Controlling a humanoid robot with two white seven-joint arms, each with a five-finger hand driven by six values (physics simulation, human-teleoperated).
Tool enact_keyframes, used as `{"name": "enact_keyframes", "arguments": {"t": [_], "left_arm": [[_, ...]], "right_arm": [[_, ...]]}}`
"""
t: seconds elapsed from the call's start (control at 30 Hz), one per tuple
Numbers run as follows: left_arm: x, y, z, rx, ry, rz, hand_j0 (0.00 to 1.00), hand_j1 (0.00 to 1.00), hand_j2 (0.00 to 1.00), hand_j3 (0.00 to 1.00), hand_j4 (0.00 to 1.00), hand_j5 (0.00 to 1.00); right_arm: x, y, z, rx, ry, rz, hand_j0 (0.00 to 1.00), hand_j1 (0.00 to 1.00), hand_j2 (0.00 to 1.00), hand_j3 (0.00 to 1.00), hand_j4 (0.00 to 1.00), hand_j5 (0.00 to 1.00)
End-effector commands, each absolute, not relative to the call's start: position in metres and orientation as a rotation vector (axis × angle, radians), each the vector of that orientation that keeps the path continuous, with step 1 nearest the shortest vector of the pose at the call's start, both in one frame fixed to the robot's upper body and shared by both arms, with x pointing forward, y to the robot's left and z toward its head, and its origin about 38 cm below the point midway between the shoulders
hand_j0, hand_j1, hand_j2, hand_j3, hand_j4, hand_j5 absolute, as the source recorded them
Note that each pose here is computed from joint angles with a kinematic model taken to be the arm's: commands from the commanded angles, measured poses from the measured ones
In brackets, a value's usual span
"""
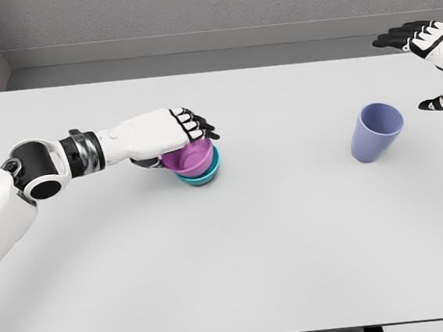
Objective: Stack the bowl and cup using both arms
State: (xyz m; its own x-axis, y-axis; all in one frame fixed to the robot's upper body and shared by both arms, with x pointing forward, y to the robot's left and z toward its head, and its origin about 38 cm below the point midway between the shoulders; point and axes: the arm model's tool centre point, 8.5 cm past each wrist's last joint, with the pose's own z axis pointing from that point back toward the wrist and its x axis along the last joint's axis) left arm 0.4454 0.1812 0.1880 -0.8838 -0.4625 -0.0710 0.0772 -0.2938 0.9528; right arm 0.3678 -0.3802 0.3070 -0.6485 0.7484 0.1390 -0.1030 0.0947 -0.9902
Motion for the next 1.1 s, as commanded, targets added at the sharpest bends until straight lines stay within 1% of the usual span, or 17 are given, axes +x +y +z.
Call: {"name": "enact_keyframes", "arguments": {"t": [0.0,0.2,0.3,0.37,0.53,0.67,0.83,1.07], "left_arm": [[0.445,0.181,0.189,0.477,-1.621,-2.224,1.0,1.0,1.0,1.0,1.0,1.0],[0.446,0.182,0.191,0.478,-1.628,-2.217,1.0,1.0,1.0,1.0,1.0,1.0],[0.448,0.206,0.201,0.515,-1.607,-2.201,1.0,1.0,1.0,1.0,1.0,1.0],[0.449,0.231,0.21,0.516,-1.596,-2.16,1.0,1.0,1.0,1.0,1.0,1.0],[0.451,0.275,0.236,0.53,-1.622,-2.031,1.0,1.0,1.0,1.0,1.0,1.0],[0.446,0.305,0.242,0.556,-1.567,-2.02,1.0,1.0,1.0,1.0,1.0,1.0],[0.443,0.329,0.251,0.59,-1.53,-2.001,1.0,1.0,1.0,1.0,1.0,1.0],[0.44,0.338,0.249,0.582,-1.513,-1.988,1.0,1.0,1.0,1.0,1.0,1.0]], "right_arm": [[0.368,-0.381,0.308,-0.638,-1.712,1.627,1.0,1.0,1.0,1.0,1.0,1.0],[0.368,-0.381,0.307,-0.636,-1.711,1.627,1.0,1.0,1.0,1.0,1.0,1.0],[0.368,-0.38,0.307,-0.636,-1.711,1.627,1.0,1.0,1.0,1.0,1.0,1.0],[0.368,-0.381,0.308,-0.638,-1.712,1.627,1.0,1.0,1.0,1.0,1.0,1.0],[0.368,-0.38,0.307,-0.637,-1.713,1.626,1.0,1.0,1.0,1.0,1.0,1.0],[0.368,-0.381,0.308,-0.638,-1.712,1.627,1.0,1.0,1.0,1.0,1.0,1.0],[0.368,-0.381,0.308,-0.638,-1.712,1.627,1.0,1.0,1.0,1.0,1.0,1.0],[0.368,-0.381,0.308,-0.638,-1.712,1.627,1.0,1.0,1.0,1.0,1.0,1.0]]}}
